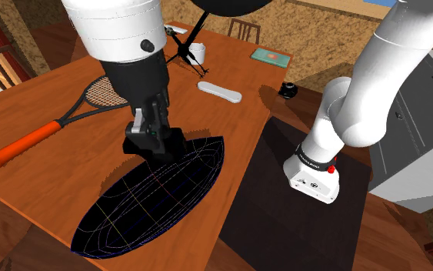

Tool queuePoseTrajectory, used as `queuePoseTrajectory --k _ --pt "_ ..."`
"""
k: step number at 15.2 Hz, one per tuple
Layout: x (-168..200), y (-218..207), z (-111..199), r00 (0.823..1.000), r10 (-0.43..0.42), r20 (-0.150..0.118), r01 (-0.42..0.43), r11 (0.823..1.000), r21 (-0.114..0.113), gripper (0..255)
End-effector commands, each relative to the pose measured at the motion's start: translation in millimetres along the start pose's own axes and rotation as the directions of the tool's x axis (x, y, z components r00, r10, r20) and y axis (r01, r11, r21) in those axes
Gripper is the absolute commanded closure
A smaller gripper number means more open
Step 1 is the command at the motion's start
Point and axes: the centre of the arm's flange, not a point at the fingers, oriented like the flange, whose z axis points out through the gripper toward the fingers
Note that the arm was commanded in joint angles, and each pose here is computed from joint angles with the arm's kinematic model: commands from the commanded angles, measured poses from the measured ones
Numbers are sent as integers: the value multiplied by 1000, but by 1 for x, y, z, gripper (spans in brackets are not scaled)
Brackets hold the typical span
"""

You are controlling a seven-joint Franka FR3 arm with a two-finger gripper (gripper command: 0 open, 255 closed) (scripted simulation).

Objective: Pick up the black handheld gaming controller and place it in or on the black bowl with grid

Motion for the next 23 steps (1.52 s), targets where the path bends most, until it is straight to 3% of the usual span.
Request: queuePoseTrajectory --k 1,12,20,21,23 --pt "0 0 10 1000 0 -1 0 1000 0 255" --pt "7 -3 68 1000 0 -1 0 1000 0 255" --pt "7 -3 71 1000 0 -1 0 1000 0 255" --pt "7 -3 71 1000 0 -1 0 1000 0 0" --pt "7 -3 71 1000 0 -1 0 1000 0 0"
